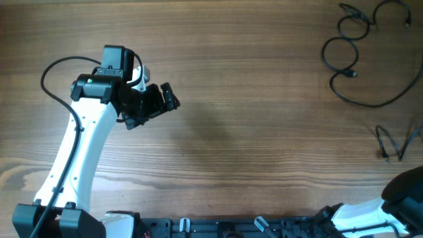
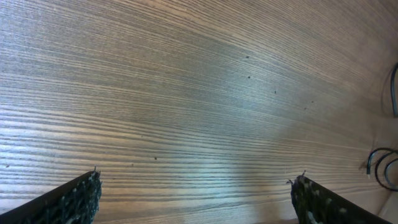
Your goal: Untangle cables
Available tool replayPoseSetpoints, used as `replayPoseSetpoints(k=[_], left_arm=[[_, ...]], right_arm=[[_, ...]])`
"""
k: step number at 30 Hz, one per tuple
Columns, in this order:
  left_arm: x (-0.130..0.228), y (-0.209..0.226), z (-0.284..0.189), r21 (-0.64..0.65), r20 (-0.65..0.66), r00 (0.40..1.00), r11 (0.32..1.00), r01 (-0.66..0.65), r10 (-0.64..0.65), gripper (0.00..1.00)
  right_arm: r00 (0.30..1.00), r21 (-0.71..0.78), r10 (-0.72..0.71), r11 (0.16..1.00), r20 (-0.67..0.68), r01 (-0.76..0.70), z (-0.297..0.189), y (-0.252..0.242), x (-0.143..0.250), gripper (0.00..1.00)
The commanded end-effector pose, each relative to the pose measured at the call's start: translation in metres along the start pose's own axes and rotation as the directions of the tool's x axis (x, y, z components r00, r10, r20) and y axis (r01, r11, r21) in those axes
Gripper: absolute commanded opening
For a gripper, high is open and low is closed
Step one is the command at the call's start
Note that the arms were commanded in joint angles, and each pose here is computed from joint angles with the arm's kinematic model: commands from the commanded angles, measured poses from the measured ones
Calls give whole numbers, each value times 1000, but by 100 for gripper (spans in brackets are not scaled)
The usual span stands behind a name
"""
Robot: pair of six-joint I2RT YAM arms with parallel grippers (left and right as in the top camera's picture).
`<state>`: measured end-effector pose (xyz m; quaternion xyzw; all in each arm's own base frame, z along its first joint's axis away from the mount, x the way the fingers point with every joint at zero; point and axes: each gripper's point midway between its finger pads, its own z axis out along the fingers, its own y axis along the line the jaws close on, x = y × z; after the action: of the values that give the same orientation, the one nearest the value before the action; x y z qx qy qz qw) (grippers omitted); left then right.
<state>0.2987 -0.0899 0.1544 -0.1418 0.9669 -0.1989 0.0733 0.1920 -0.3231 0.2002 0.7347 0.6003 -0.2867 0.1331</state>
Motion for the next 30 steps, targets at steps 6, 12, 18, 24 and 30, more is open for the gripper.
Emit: replayPoseSetpoints(k=[6, 12, 18, 24, 30], left_arm=[[-6, -3, -9, 6, 40, 999, 1000, -29, 28, 100], [-6, -3, -9, 6, 42, 999, 1000, -29, 29, 100], [-8, -4, -9, 9, 48, 998, 999, -32, 32, 100], [-8, -4, -9, 9, 47, 998, 999, -32, 32, 100], [-7, -4, -9, 9, 47, 998, 999, -32, 31, 100]], right_arm=[[976, -167, -30, 986, -215, -7, -4, 31, 37, 81], [891, -455, -295, 883, -345, 116, -28, 67, 74, 94], [872, -355, -324, 915, -367, 191, -10, 43, 88, 100], [798, -337, -352, 920, -488, 200, 24, 30, 147, 100], [818, -361, -344, 915, -461, 182, 54, 38, 167, 96]])
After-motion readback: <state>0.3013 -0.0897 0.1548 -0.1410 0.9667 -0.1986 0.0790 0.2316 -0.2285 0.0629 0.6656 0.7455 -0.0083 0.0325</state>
